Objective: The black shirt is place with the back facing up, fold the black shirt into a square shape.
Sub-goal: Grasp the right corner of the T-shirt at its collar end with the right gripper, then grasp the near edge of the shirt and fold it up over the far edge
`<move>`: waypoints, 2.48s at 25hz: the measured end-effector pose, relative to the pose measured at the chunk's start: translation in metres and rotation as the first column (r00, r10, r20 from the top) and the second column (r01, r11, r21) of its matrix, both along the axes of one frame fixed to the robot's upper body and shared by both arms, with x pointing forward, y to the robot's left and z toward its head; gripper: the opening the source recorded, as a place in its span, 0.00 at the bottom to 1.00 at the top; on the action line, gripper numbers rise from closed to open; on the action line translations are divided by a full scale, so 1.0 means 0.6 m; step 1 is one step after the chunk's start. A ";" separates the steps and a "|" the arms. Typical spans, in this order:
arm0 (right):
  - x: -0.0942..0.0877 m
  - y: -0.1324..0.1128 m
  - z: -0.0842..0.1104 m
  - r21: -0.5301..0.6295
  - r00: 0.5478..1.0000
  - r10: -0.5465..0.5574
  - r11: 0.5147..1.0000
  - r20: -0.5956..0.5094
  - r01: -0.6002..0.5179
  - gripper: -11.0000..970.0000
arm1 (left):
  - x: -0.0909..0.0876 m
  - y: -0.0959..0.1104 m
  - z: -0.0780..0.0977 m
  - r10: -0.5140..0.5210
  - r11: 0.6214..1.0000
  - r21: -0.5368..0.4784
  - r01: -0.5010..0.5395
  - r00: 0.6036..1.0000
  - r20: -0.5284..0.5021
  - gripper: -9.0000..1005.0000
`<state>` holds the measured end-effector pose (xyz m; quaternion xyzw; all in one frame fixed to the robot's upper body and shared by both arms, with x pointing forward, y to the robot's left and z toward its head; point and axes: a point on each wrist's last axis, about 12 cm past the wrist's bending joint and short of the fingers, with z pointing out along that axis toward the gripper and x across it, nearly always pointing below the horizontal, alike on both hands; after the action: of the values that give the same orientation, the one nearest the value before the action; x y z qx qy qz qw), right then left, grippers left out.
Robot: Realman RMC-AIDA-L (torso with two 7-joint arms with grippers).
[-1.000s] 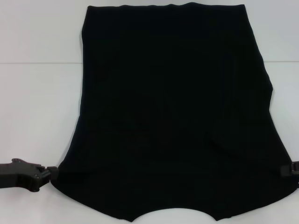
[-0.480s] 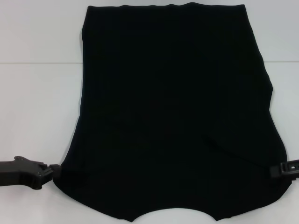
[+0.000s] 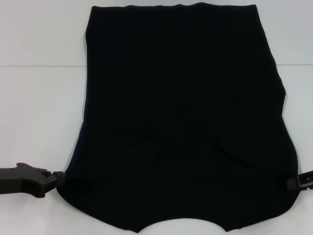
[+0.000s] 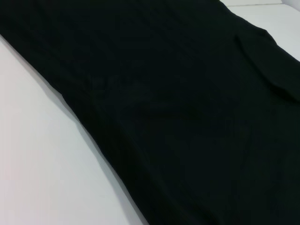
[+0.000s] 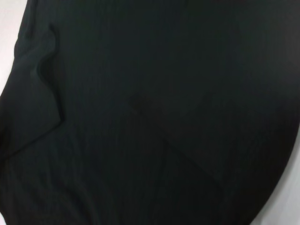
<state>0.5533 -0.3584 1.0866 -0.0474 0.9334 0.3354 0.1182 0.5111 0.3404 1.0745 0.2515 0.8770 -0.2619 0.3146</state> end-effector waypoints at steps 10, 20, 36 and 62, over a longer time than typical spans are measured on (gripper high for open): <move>-0.010 -0.005 -0.011 -0.001 1.000 -0.006 1.000 0.010 0.006 0.21 | 0.001 0.000 0.001 0.005 1.000 -0.002 -0.005 1.000 -0.003 0.02; -0.055 -0.047 -0.024 0.059 0.993 -0.047 0.997 0.108 0.041 0.07 | -0.025 0.001 -0.001 0.031 0.993 -0.109 -0.038 0.998 -0.063 0.02; -0.188 -0.140 -0.029 0.103 0.976 -0.092 0.992 0.195 0.072 0.07 | -0.103 -0.004 -0.013 -0.057 0.947 -0.320 0.006 0.987 -0.151 0.02; 0.020 -0.074 0.064 0.077 0.900 -0.092 0.995 0.427 0.065 0.07 | 0.129 -0.088 0.076 -0.085 0.958 -0.274 0.080 0.996 -0.008 0.02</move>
<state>0.5655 -0.4031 1.1252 -0.0787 0.8749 0.3400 0.3359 0.5884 0.2877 1.1203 0.2395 0.8242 -0.3960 0.3265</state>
